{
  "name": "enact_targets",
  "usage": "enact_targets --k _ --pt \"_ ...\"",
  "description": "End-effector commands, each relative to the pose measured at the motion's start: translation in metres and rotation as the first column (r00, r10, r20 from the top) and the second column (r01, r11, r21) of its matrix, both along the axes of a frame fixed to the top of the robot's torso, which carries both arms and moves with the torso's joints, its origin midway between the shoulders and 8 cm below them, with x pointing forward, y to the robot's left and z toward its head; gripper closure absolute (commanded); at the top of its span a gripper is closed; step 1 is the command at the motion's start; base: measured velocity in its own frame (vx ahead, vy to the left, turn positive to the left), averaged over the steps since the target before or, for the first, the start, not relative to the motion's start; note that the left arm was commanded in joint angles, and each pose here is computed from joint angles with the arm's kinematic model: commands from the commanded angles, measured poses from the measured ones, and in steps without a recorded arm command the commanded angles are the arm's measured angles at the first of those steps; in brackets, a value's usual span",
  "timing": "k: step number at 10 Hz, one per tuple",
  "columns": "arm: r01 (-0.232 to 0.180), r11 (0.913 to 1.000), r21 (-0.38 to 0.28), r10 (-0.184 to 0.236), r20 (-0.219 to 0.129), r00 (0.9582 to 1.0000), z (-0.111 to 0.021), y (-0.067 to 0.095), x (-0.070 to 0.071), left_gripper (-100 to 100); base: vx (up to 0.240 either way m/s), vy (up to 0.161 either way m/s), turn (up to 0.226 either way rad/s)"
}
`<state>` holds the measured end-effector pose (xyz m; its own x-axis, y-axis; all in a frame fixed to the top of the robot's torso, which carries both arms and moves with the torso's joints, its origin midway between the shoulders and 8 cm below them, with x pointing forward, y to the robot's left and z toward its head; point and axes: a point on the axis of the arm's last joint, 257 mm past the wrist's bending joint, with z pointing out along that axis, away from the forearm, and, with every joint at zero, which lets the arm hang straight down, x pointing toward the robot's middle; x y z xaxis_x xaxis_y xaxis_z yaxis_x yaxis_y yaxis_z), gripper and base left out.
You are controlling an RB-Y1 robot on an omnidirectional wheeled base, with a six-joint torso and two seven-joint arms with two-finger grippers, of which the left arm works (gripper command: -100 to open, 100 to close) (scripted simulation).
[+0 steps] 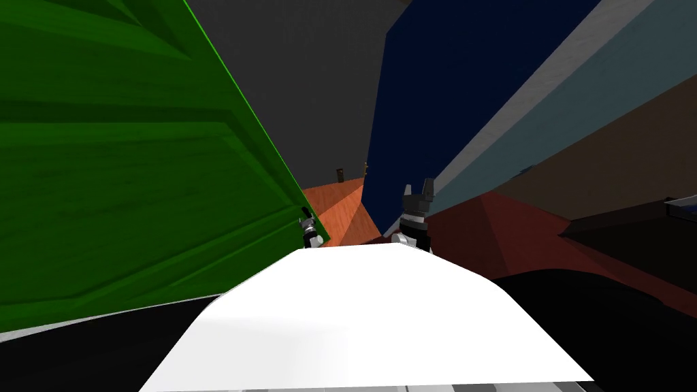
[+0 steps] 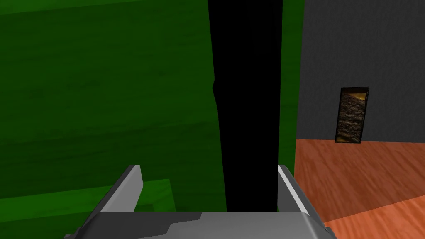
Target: Push the door open
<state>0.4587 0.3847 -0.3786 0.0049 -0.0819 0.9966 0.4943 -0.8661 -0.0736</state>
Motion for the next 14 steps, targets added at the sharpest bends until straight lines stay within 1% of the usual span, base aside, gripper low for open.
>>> enact_targets --k 1,2,3,7,9,10,11,12,14 --pt "-0.043 0.9990 0.014 0.043 0.022 0.9988 0.008 0.021 -0.003 100 0.107 0.008 0.000" --pt "-0.043 0.9990 0.014 0.043 0.022 0.9988 0.008 0.021 -0.003 100 0.075 0.014 0.006" --pt "-0.070 0.9975 0.010 0.070 0.024 0.9973 0.008 0.029 -0.007 100 0.100 -0.003 -0.036" --pt "-0.121 0.9926 -0.001 0.121 0.026 0.9923 0.007 0.042 -0.015 100 0.106 0.007 -0.012" --pt "-0.121 0.9926 -0.001 0.121 0.026 0.9923 0.007 0.042 -0.015 100 0.053 0.004 0.002" --pt "-0.145 0.9893 -0.009 0.146 0.026 0.9890 0.006 0.047 -0.020 100 0.071 -0.002 -0.028" --pt "-0.145 0.9893 -0.009 0.146 0.026 0.9890 0.006 0.047 -0.020 100 0.071 0.000 -0.006" --pt "-0.167 0.9858 -0.017 0.167 0.025 0.9856 0.004 0.051 -0.024 100 0.082 0.006 0.008" --pt "-0.167 0.9858 -0.017 0.167 0.025 0.9856 0.004 0.051 -0.024 100 0.068 0.004 -0.002"
